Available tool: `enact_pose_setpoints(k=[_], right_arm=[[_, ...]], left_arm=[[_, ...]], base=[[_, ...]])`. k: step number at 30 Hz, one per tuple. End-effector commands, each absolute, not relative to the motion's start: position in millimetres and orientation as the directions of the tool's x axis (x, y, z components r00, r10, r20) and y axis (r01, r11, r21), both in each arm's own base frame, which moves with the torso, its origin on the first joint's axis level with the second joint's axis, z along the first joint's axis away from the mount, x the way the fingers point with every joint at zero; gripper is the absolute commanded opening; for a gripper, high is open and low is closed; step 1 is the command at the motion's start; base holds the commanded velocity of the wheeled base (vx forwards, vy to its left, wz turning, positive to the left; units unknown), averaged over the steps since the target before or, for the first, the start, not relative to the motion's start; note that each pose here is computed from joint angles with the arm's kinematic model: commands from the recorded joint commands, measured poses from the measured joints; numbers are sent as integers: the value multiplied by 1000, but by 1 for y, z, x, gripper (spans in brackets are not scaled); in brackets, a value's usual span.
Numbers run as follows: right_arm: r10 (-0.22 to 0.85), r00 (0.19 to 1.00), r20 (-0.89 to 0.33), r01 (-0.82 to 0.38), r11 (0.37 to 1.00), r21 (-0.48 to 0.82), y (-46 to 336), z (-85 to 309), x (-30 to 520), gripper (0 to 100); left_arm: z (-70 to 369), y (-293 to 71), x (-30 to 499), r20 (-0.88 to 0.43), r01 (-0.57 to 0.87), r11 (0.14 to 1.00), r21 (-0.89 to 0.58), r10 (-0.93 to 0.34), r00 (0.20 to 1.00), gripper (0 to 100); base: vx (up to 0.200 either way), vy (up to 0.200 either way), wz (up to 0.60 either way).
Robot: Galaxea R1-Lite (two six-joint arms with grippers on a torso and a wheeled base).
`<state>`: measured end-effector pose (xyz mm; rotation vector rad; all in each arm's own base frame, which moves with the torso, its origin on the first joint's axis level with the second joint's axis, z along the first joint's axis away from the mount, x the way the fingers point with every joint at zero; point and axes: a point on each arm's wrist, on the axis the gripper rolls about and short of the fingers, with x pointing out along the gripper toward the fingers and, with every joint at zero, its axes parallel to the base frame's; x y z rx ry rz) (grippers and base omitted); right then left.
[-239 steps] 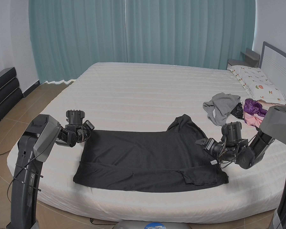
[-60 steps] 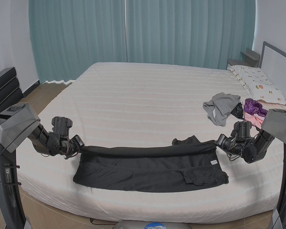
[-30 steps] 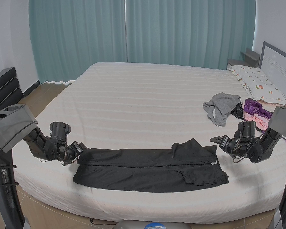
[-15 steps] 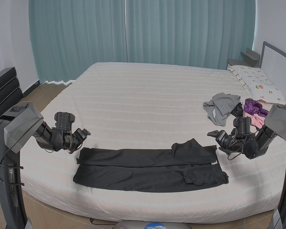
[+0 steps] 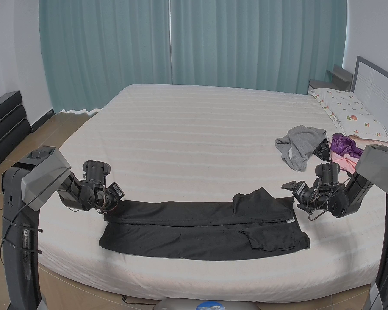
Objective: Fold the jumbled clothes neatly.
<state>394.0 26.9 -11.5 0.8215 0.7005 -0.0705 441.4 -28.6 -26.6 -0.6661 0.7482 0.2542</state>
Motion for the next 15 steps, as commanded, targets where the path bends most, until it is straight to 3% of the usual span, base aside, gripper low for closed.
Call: enact_pose_setpoints(k=[1, 7, 15], right_arm=[[200, 767, -610, 330, 692, 642, 26, -18, 394, 100], [199, 763, -615, 334, 692, 639, 26, -20, 395, 100], [190, 761, -621, 347, 690, 636, 21, -26, 398, 100]], left_arm=[[-33, -25, 440, -708, -481, 756, -443, 33, 705, 0], [-33, -15, 440, -702, -555, 695, -456, 102, 705, 0], [-33, -11, 442, -686, -554, 685, -473, 108, 720, 0]], base=[[0, 0, 0], [0, 0, 0], [0, 0, 0]])
